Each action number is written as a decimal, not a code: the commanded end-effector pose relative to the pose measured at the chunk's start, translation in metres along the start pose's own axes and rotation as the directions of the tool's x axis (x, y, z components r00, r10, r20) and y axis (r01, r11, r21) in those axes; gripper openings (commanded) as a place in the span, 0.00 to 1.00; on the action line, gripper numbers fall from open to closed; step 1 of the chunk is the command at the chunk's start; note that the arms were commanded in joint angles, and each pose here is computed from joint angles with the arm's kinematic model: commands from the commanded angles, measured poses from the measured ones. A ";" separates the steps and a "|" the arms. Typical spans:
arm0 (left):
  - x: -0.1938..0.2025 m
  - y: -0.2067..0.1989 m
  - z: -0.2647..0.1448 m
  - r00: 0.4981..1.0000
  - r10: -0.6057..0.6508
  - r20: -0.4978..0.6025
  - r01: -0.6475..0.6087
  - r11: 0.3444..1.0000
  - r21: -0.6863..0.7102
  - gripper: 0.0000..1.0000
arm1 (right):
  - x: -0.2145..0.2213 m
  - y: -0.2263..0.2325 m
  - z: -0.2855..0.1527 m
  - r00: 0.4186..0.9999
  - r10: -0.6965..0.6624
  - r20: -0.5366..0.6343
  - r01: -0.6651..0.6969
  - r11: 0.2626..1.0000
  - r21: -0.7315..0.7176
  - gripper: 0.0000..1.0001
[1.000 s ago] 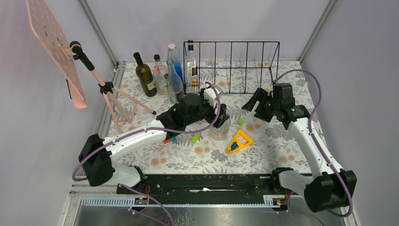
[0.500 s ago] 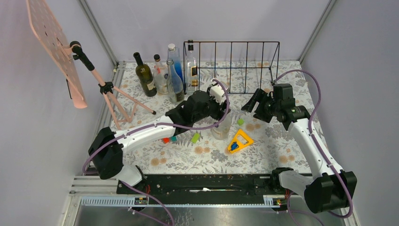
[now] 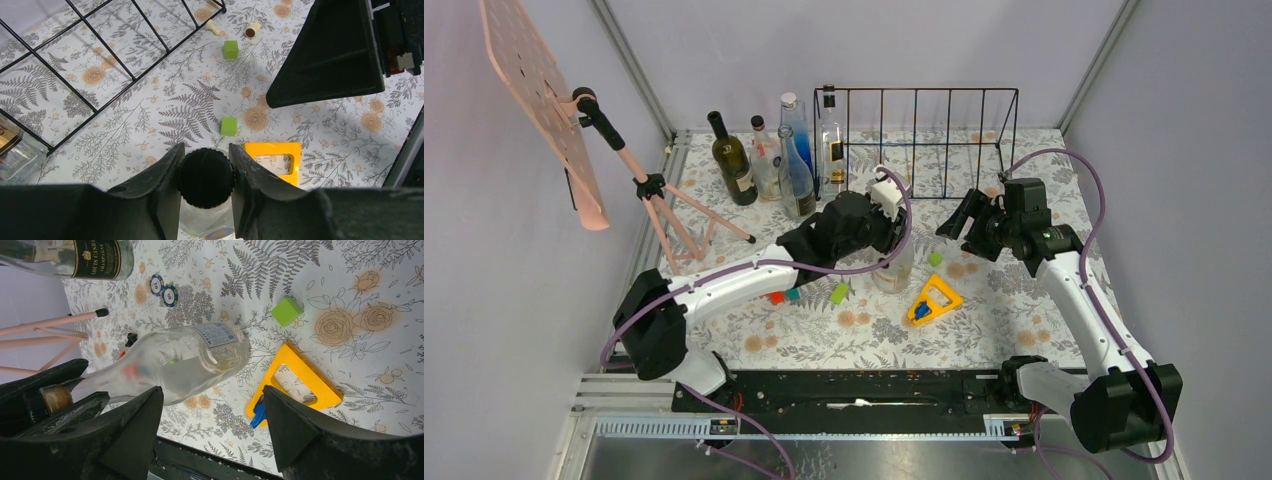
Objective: Take the wine bottle off the wine rack
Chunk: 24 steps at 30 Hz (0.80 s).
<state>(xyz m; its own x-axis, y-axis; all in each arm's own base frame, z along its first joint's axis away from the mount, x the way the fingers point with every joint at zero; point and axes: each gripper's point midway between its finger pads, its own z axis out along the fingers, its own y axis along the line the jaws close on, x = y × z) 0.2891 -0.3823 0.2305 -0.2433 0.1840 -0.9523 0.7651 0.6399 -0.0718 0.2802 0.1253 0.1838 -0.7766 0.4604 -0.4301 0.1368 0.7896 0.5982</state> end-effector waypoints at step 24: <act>-0.104 0.165 -0.143 0.927 -0.089 0.365 0.238 0.891 -0.387 0.00 | 0.006 -0.005 0.005 1.000 -0.002 -0.029 0.002 1.000 -0.001 0.79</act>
<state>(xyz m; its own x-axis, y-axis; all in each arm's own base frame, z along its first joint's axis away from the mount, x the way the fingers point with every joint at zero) 0.3386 -0.2187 0.2561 -0.3416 0.0903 -0.9355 0.4531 0.8879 -0.0797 0.2775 0.1243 0.1744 -0.7871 0.4567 -0.4147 0.1495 0.7935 0.5899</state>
